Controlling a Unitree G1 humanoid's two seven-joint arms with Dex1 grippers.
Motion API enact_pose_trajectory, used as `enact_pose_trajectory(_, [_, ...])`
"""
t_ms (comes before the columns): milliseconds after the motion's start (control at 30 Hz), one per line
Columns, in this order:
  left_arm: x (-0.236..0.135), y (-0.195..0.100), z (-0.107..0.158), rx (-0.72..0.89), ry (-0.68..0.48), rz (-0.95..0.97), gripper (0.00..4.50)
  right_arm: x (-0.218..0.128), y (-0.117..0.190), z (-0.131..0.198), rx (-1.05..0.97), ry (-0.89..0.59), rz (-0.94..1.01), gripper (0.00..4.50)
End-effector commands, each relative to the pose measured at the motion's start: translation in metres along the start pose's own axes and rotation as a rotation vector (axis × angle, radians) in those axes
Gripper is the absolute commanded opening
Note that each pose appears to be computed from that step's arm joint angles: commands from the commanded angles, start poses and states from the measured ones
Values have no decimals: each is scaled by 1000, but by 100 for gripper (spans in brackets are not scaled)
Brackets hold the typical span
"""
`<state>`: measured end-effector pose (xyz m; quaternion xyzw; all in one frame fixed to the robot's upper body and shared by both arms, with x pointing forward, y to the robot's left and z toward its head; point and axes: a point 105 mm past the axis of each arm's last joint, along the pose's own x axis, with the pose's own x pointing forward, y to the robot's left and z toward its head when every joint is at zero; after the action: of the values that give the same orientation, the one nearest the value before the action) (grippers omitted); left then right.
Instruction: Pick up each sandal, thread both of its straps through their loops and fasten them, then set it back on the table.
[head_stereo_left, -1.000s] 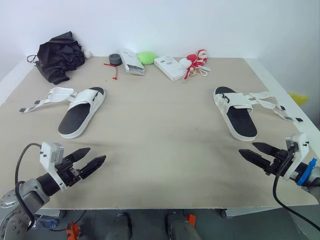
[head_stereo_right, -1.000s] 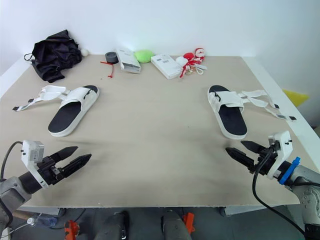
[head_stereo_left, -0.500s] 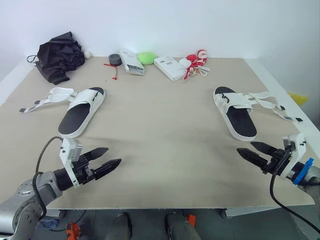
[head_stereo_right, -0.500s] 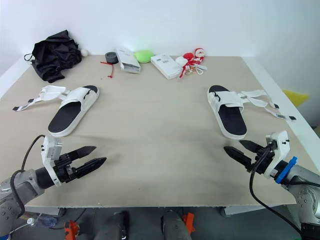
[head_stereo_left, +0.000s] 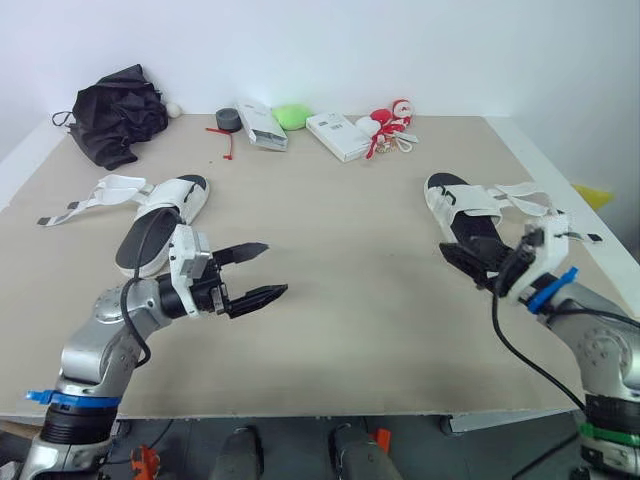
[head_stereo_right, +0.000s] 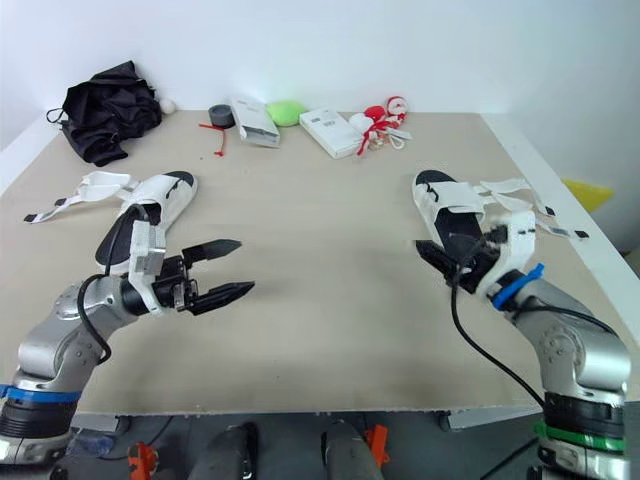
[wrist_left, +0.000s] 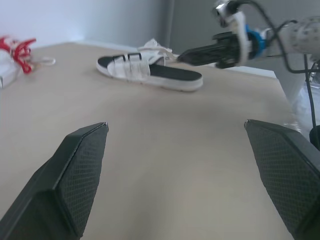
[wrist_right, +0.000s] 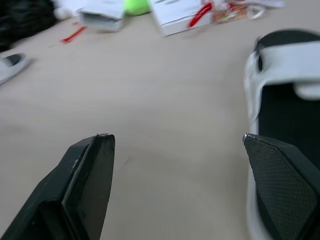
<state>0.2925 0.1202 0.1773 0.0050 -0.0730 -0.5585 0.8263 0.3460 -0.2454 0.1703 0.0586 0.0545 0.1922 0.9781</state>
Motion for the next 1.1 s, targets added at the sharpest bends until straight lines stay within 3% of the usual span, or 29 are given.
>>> enact_pose_trajectory(33, [21, 11, 16, 116, -37, 0, 450, 41, -12, 13, -92, 12, -121, 442])
enact_pose_trajectory(200, [35, 15, 24, 121, -98, 15, 450, 60, -34, 18, -125, 41, -233, 442])
enact_pose_trajectory(400, [48, 19, 26, 95, -159, 54, 450, 61, -35, 35, -126, -9, -200, 442])
enact_pose_trajectory(800, [49, 21, 26, 94, -166, 68, 450, 54, -46, 16, -103, 22, -231, 442])
enact_pose_trajectory(1100, [47, 23, 30, 94, -179, 88, 450, 82, -53, 7, -128, 54, -283, 442])
